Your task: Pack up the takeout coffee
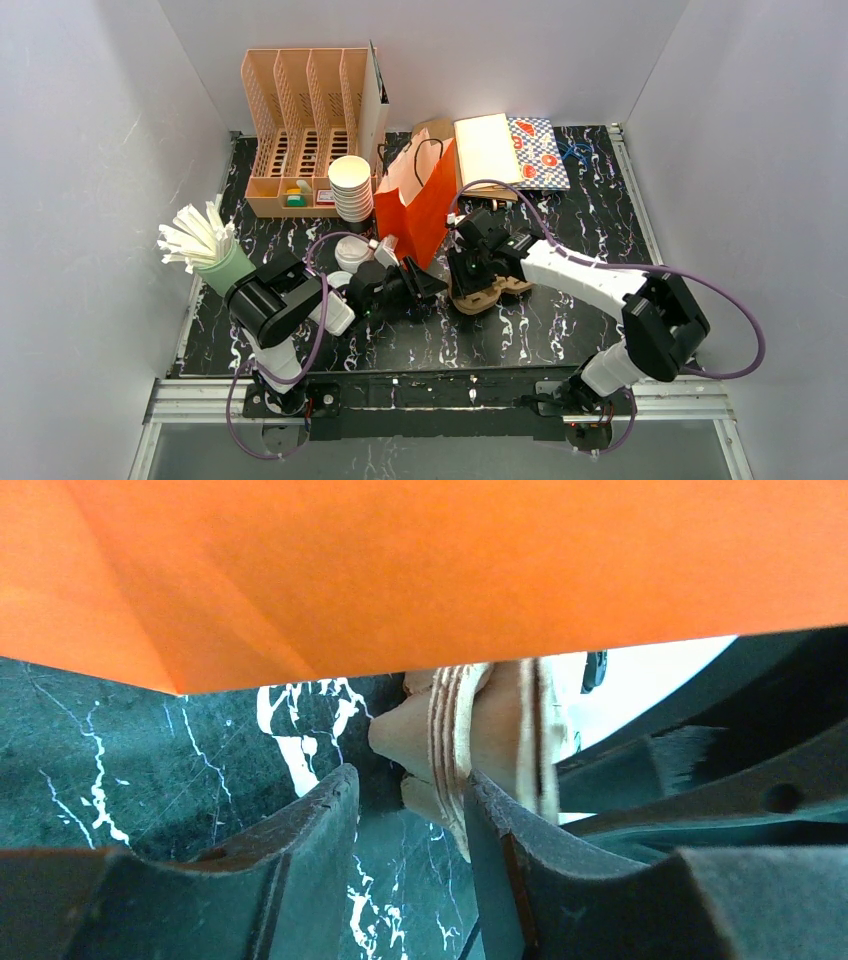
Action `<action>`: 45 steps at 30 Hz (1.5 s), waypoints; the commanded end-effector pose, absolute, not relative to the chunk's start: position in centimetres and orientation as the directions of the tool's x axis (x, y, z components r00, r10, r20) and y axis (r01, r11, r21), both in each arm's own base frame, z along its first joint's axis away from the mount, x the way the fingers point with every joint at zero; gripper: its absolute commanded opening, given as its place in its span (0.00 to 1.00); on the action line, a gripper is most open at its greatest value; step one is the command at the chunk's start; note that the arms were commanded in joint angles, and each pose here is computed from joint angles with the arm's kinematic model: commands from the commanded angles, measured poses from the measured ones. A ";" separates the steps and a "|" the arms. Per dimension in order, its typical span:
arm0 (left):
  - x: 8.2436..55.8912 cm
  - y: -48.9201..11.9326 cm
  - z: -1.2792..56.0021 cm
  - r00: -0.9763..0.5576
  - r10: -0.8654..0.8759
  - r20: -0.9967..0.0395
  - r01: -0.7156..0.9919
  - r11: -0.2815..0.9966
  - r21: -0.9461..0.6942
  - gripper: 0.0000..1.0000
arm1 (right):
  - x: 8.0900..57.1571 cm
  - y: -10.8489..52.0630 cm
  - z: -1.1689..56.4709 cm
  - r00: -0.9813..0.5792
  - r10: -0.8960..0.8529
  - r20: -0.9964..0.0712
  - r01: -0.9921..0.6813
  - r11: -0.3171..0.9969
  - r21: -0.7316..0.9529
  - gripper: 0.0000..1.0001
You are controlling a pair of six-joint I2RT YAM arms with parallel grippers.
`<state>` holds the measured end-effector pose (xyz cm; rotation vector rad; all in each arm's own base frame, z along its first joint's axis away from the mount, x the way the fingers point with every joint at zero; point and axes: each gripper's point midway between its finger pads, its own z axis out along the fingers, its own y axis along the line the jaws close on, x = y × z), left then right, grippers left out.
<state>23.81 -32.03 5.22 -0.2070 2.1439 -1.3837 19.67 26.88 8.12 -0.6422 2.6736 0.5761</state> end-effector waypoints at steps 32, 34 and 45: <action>23.9 -32.3 9.4 -0.799 -0.436 -0.413 0.253 0.379 -0.890 0.48 | 19.7 27.7 11.5 -0.805 -0.339 -0.486 -0.533 0.773 0.344 0.30; 23.9 -32.4 9.5 -0.799 -0.435 -0.415 0.256 0.378 -0.890 0.48 | 19.7 27.8 11.6 -0.805 -0.339 -0.487 -0.535 0.770 0.347 0.30; 24.2 -32.9 9.4 -0.805 -0.426 -0.413 0.258 0.376 -0.890 0.50 | 19.4 28.3 11.8 -0.805 -0.343 -0.485 -0.545 0.750 0.375 0.29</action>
